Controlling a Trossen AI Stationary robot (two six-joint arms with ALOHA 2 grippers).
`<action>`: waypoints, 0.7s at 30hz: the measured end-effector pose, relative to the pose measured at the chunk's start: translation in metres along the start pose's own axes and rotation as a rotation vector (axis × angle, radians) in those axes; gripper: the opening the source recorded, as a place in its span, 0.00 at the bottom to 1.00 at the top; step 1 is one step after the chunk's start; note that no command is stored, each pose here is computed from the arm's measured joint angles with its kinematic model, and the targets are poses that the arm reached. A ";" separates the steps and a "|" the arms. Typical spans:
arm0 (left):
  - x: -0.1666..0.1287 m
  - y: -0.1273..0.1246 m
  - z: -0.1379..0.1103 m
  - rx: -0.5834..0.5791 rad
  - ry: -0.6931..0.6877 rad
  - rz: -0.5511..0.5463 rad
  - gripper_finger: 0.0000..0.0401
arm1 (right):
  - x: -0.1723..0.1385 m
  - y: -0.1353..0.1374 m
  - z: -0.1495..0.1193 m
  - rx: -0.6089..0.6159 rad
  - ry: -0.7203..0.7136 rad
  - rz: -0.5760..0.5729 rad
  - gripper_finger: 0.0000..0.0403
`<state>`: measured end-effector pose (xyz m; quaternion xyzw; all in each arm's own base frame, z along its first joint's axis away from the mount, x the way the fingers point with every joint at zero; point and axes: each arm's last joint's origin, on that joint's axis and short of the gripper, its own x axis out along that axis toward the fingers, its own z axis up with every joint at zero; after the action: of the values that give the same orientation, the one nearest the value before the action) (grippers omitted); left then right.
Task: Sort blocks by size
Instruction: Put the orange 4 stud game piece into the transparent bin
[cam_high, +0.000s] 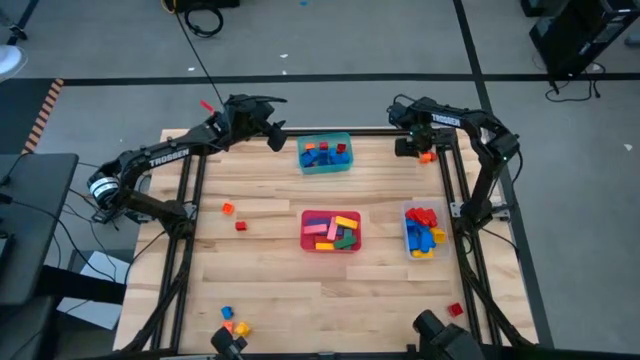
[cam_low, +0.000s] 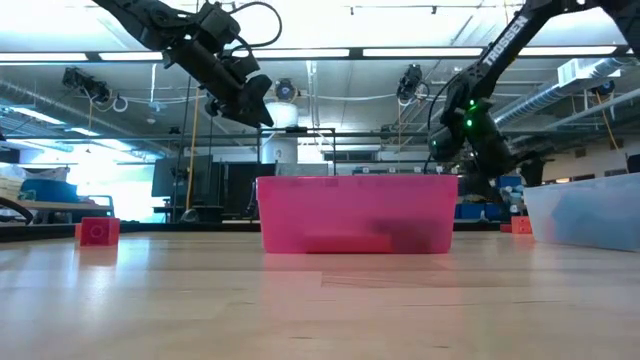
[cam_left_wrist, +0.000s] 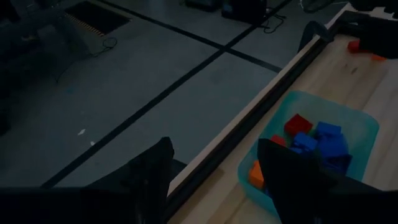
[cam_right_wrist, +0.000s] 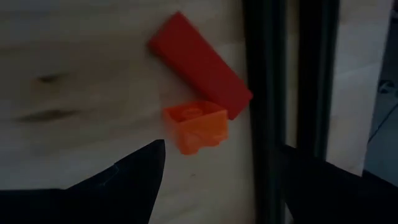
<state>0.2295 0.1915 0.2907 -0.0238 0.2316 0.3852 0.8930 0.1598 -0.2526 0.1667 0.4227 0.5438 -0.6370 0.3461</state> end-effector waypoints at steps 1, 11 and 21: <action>0.000 0.000 0.000 0.000 0.002 0.000 0.61 | 0.004 0.001 -0.001 -0.002 0.005 -0.001 0.75; 0.000 0.000 0.000 0.000 0.001 0.000 0.61 | 0.025 0.009 -0.006 0.040 -0.058 0.052 0.72; 0.000 0.000 0.000 -0.001 -0.003 0.000 0.61 | 0.025 0.013 -0.004 0.045 -0.078 0.100 0.64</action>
<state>0.2295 0.1916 0.2911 -0.0235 0.2301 0.3852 0.8934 0.1624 -0.2502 0.1378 0.4319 0.4936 -0.6470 0.3889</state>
